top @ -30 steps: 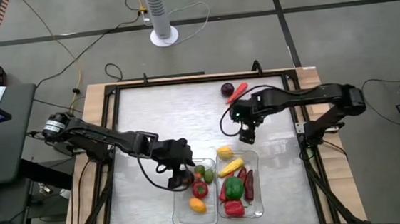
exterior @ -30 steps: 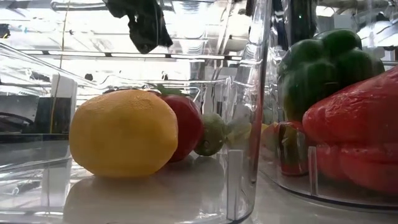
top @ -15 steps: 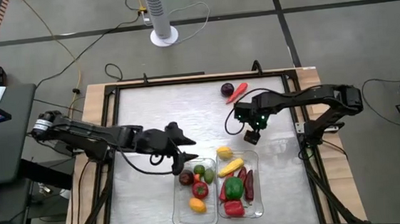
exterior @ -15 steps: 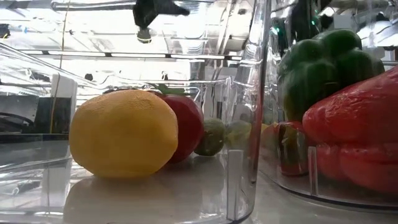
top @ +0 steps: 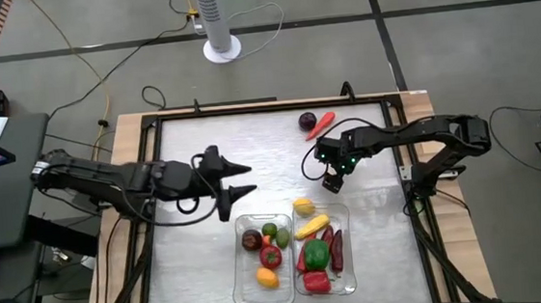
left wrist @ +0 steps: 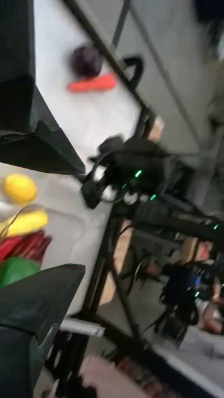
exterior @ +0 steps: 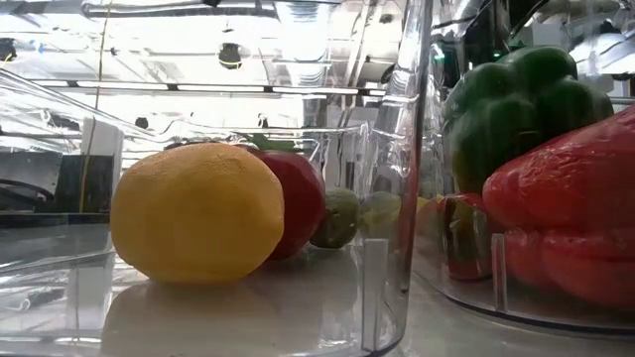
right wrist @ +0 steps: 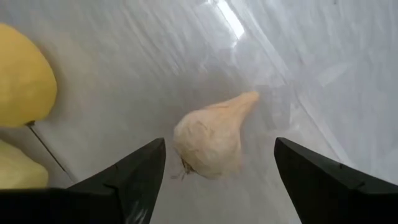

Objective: Sort produce into baskets
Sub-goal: Put the garlic into the right transparent bin

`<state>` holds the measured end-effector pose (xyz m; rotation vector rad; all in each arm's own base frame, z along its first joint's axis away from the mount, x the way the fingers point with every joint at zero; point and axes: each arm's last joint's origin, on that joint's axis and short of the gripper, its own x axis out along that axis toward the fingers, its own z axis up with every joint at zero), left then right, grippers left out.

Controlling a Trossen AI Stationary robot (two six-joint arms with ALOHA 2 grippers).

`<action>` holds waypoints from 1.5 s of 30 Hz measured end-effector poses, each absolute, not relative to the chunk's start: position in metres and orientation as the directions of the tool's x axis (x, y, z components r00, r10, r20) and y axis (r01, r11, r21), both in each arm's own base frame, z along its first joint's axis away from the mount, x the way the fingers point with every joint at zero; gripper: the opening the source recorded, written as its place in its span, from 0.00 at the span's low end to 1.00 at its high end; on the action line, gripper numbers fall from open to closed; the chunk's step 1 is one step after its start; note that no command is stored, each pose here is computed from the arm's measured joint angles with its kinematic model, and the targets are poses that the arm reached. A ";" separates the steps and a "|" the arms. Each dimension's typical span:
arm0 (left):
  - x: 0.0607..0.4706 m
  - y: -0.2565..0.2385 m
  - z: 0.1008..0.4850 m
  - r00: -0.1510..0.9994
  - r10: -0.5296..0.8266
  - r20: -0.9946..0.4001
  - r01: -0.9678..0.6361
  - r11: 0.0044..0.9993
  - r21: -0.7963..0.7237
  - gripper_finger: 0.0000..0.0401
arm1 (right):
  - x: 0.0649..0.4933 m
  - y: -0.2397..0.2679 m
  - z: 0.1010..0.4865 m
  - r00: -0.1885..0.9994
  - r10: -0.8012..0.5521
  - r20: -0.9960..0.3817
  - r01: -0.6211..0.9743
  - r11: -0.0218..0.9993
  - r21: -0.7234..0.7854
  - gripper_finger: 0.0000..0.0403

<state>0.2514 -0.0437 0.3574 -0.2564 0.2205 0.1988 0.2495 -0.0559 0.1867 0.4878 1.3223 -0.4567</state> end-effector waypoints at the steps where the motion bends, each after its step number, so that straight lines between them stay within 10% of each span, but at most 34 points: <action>1: 0.249 -0.042 0.359 0.954 0.189 -0.231 -0.240 0.947 -0.216 0.58 | 0.249 -0.057 0.187 0.187 -0.040 -0.981 0.573 0.816 0.076 0.81; 34: 0.238 -0.006 0.372 0.942 0.281 -0.183 -0.312 0.934 -0.171 0.58 | 0.268 -0.033 0.151 0.084 -0.033 -0.996 0.690 0.723 0.034 0.80; 45: 0.238 -0.007 0.369 0.944 0.249 -0.216 -0.291 0.936 -0.196 0.58 | 0.269 -0.024 0.149 0.070 -0.087 -0.994 0.687 0.726 -0.015 0.60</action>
